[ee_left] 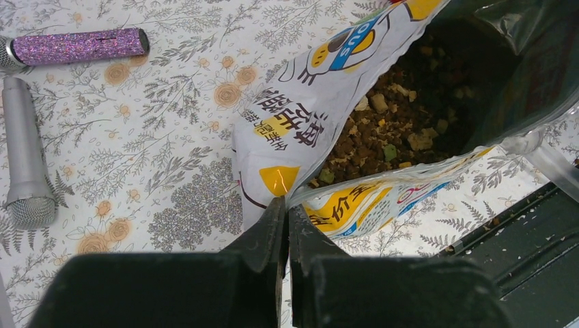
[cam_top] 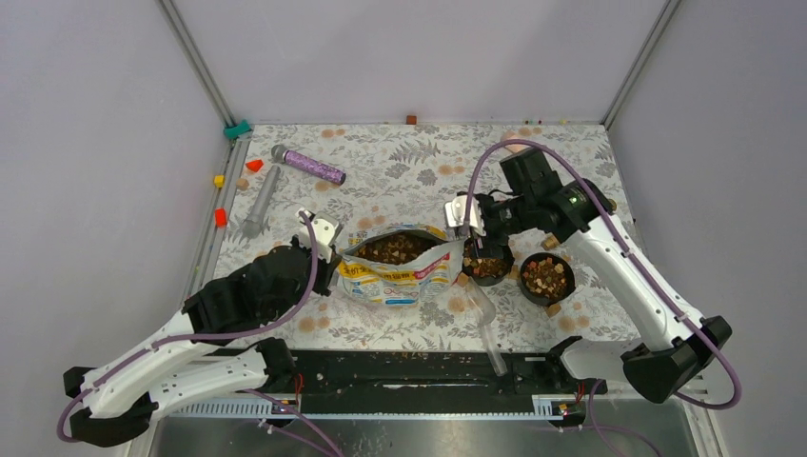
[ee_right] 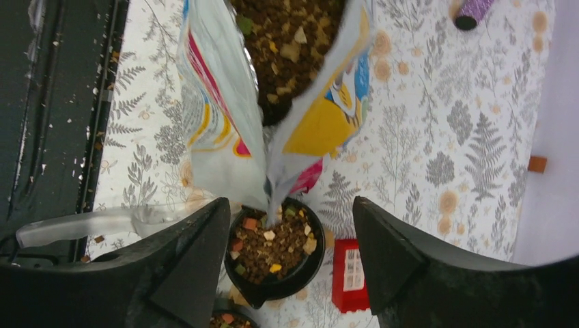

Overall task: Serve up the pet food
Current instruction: Close the pet food bag at the center of the board.

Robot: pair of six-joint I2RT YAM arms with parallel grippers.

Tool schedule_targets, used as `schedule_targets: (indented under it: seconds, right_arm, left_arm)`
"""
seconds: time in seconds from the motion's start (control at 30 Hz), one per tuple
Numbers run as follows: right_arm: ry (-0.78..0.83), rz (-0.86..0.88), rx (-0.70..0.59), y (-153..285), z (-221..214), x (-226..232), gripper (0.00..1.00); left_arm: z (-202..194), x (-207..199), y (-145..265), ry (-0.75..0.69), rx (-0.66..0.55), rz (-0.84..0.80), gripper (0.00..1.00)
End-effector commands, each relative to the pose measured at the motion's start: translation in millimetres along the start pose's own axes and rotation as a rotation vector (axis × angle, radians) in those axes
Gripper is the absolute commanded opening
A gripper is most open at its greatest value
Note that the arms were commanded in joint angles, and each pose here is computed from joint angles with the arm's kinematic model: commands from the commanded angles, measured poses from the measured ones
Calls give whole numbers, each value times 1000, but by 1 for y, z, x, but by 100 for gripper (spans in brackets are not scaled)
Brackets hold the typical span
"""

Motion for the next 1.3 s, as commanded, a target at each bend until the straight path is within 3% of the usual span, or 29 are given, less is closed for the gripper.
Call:
schedule_targets:
  seconds: [0.0,0.33,0.73,0.8,0.93,0.97,1.07,1.1,1.2,1.27]
  right_arm:
    - [52,37,-23,-12,20,5,75]
    - [27,-30,-55,-28,43,-4,76]
    - [6,61,12,-34,33,11,65]
    - [5,68,16,-34,35,12,51]
    - [-40,79,30,-27,41,14,0]
    - [-55,68,28,-26,43,12,0]
    - [-80,48,5,-21,51,11,0]
    - [-101,42,-6,-19,54,11,0]
    - [-164,-38,-69,-11,68,4,0]
    - [-175,-100,-120,-6,74,-1,0]
  left_arm:
    - [9,2,3,8,-47,-9,0]
    - [9,2,4,14,-45,-6,0]
    - [8,0,2,9,-34,-18,0]
    - [7,0,2,7,-31,-17,0]
    - [8,-1,3,14,-35,-22,0]
    - [9,-2,3,13,-36,-32,0]
    - [16,-14,5,-12,-52,-126,32]
    - [20,-22,7,-29,-62,-185,51]
    - [35,-43,8,-94,-79,-341,96]
    - [45,-51,4,-144,-80,-395,99]
Point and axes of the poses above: each gripper's point midway between its finger pads, its own y axis back along the fingers, its own x axis along the line the jaws close on, z = x × y, the point moved 3 cm from there along y, back along the fingers, and after that the axes turned 15 degrees about -y, right-handed, at the moved point
